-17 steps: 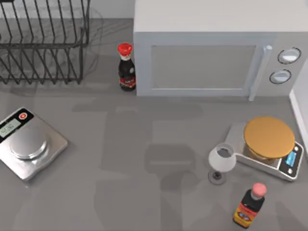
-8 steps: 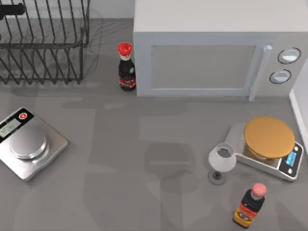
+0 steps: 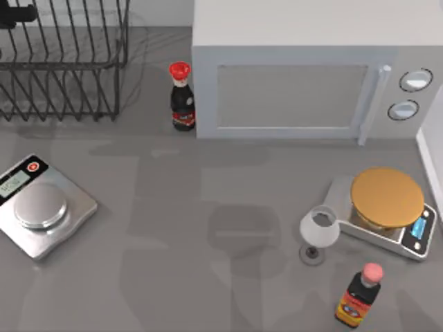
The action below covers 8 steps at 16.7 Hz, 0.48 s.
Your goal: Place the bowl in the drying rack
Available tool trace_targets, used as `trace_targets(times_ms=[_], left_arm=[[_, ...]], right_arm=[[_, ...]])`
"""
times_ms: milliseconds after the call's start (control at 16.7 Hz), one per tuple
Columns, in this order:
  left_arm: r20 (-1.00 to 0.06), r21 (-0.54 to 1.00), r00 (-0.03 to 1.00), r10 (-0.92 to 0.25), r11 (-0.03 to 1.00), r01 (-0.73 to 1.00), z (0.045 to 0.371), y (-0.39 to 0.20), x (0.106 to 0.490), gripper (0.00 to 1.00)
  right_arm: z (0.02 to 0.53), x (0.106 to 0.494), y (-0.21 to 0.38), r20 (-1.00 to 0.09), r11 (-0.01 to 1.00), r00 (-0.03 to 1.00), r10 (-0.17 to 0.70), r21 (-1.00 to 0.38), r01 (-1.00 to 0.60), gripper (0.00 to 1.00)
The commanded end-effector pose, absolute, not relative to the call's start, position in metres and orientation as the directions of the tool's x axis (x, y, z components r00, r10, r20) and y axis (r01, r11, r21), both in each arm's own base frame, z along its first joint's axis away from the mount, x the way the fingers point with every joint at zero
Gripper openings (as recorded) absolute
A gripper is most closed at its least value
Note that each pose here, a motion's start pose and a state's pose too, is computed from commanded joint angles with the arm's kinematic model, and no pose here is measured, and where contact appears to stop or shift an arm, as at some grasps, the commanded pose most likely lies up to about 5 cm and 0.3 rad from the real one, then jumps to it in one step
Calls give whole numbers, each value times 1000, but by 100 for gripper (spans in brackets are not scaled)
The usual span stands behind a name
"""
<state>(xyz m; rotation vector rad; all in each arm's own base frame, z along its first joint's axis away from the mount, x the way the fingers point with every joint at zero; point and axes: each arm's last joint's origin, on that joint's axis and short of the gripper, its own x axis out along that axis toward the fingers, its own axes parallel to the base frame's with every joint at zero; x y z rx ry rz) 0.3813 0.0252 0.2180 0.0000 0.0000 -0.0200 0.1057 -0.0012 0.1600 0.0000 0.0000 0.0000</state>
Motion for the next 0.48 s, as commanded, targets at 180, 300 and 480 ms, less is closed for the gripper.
trace_targets(times_ms=[180,300,480], left_arm=[[0,0,1000,-20,1000,20,218,25,381,90],[0,0,1000,-20,1000,20,218,25,381,100],[0,0,1000,-20,1000,20,218,25,381,100]], right_arm=[[160,106,-1,0,1000,1000,0,0,0,100],[160,106,-1,0,1000,1000,0,0,0,100],[160,106,-1,0,1000,1000,0,0,0,100]])
